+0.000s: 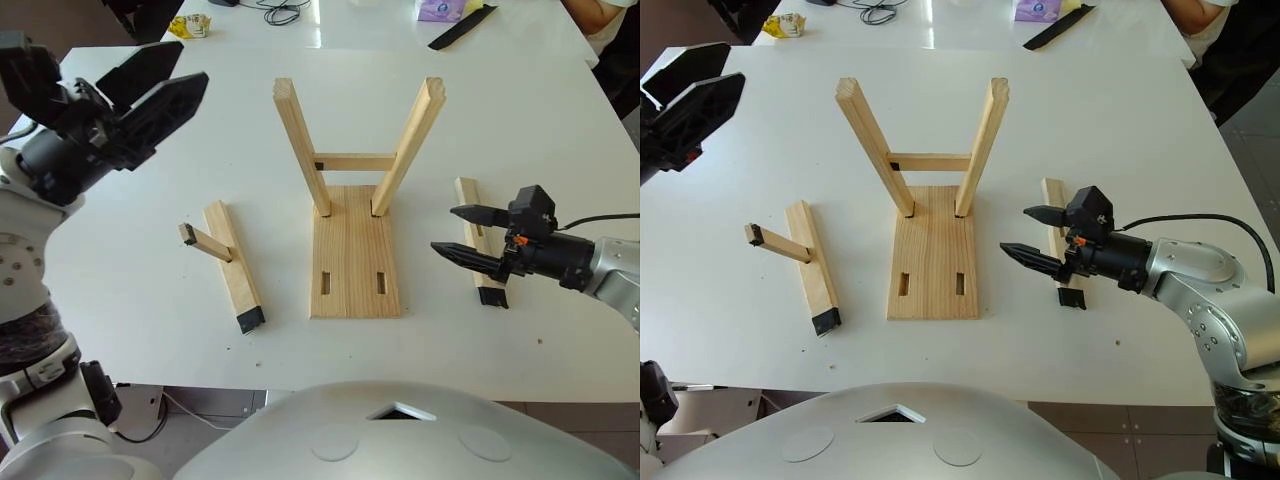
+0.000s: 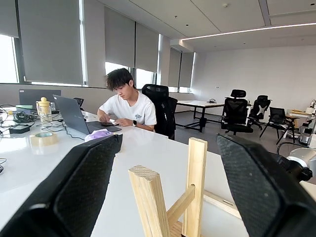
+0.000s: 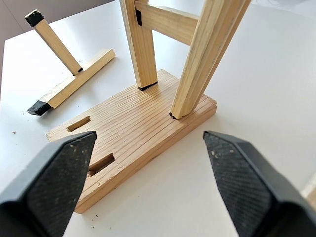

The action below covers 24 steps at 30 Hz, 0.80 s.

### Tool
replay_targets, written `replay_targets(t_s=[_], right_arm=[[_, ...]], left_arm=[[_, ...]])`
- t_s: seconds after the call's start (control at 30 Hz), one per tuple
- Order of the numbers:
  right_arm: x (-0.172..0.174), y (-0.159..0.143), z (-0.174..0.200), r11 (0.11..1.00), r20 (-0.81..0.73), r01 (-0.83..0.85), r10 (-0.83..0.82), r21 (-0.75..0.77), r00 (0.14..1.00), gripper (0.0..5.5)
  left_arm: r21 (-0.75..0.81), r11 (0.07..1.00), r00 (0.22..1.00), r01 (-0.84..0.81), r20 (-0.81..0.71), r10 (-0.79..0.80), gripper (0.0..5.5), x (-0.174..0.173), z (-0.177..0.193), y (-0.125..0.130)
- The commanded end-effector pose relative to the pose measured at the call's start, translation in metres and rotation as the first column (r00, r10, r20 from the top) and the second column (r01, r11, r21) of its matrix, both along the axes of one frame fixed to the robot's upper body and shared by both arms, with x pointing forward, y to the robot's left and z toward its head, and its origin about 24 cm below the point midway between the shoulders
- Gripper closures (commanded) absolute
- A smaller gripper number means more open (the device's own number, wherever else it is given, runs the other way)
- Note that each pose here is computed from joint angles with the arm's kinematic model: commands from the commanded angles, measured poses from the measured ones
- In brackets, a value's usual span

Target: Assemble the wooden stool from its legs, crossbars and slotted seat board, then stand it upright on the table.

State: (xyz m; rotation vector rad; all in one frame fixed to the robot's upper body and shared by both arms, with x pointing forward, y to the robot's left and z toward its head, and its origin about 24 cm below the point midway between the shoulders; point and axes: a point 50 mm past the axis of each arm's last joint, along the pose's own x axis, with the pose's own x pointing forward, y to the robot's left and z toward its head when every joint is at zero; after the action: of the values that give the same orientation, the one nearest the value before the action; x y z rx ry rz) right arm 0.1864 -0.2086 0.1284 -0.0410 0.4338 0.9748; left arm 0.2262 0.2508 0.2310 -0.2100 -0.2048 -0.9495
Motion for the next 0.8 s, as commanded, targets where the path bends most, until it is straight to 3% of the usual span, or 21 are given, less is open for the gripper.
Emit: replay_targets(t_s=[0.03,0.3,0.6,0.8], right_arm=[[0.009,0.005,0.000,1.000,0.028,-0.015,0.015,0.015,1.000,1.51],[0.010,0.004,0.002,1.000,0.054,-0.014,0.013,0.016,0.998,1.51],[-0.010,0.007,-0.004,0.995,0.059,0.089,-0.091,0.050,0.994,1.51],[-0.024,0.010,-0.007,0.987,0.051,0.149,-0.152,0.062,0.987,1.51]], left_arm=[[0.025,1.000,0.999,-0.007,-0.034,0.008,1.84,-0.001,-0.012,-0.007],[0.118,0.993,0.984,0.010,-0.178,0.011,1.84,-0.015,-0.034,-0.018],[0.144,0.973,0.946,0.178,-0.297,-0.129,1.84,-0.031,-0.012,-0.046],[0.249,0.932,0.870,0.265,-0.478,-0.119,1.84,-0.044,-0.039,-0.036]])
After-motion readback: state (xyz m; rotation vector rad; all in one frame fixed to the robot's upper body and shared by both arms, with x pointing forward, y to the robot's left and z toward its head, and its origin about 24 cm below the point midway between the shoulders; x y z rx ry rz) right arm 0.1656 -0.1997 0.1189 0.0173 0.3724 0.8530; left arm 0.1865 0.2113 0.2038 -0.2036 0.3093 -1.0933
